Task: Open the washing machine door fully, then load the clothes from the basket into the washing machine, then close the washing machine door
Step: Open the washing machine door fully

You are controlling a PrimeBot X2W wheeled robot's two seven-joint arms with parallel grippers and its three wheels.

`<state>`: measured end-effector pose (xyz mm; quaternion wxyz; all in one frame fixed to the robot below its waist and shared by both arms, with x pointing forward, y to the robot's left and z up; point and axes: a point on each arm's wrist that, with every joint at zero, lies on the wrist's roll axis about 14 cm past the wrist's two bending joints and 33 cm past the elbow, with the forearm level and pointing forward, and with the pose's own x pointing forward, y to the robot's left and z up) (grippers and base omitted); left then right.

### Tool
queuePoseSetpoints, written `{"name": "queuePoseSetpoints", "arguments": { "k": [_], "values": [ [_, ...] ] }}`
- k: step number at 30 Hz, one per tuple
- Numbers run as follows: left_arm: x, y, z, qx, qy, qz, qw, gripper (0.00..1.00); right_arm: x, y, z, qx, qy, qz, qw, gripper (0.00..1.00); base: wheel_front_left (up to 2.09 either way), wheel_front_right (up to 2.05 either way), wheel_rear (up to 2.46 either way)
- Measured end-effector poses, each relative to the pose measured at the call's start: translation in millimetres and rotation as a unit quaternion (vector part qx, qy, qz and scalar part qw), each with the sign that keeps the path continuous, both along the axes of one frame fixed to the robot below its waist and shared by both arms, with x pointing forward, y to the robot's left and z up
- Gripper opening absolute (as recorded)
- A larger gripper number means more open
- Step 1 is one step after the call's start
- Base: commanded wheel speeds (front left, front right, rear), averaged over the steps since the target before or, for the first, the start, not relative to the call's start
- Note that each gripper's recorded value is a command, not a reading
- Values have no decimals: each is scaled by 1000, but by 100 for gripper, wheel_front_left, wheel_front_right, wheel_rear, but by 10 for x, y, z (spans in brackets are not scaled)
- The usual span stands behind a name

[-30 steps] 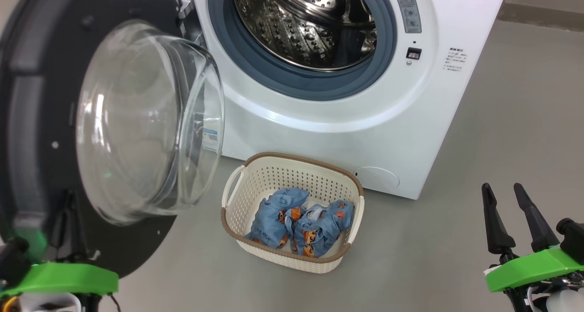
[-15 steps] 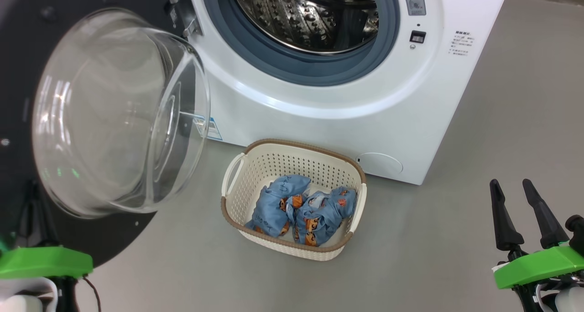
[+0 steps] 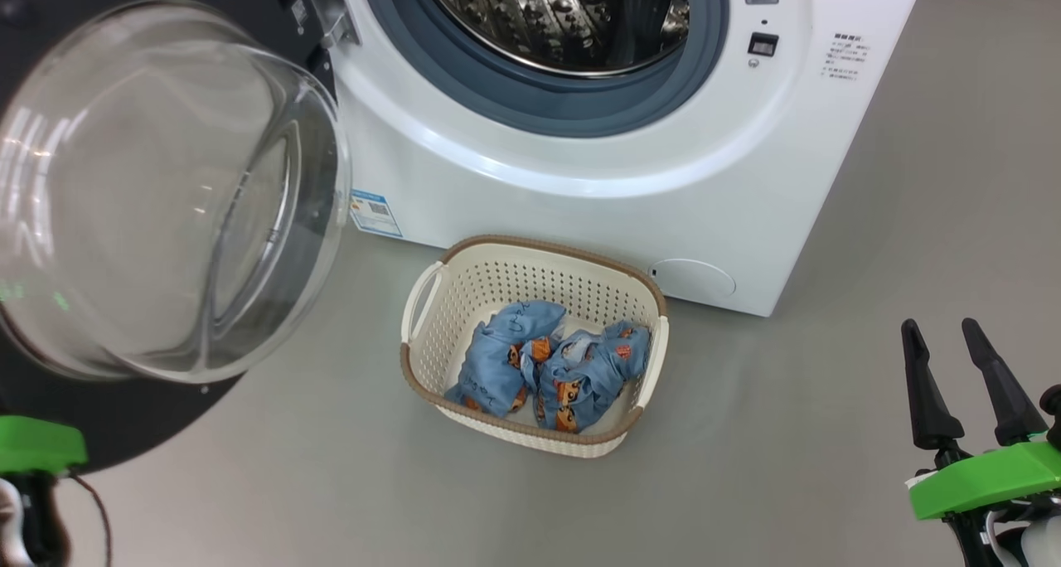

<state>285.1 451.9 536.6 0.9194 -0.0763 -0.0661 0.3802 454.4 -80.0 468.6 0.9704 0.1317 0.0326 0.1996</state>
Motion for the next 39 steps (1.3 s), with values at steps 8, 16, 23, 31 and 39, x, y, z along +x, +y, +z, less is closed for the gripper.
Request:
{"name": "queuePoseSetpoints", "arguments": {
  "k": [8, 16, 23, 31, 39],
  "values": [
    [67, 249, 25, 14, 22, 20, 999, 0, 104, -30, -40, -4, 0, -1, 1000, 100, 0, 0, 0],
    [143, 388, -3, 23, 46, 38, 998, 0, 186, -79, -147, -11, 8, -2, 1000, 100, 0, 0, 0],
    [179, 513, -7, 32, 65, 57, 996, 0, 256, -107, -226, -15, 12, -1, 1000, 100, 0, 0, 0],
    [209, 665, 61, 39, 67, 79, 994, 0, 337, -108, -273, -14, 14, -2, 1000, 100, 0, 0, 0],
    [218, 794, 95, 48, 79, 97, 991, 0, 354, -119, -376, -16, 24, -1, 1000, 100, 0, 0, 0]
  ]
}}
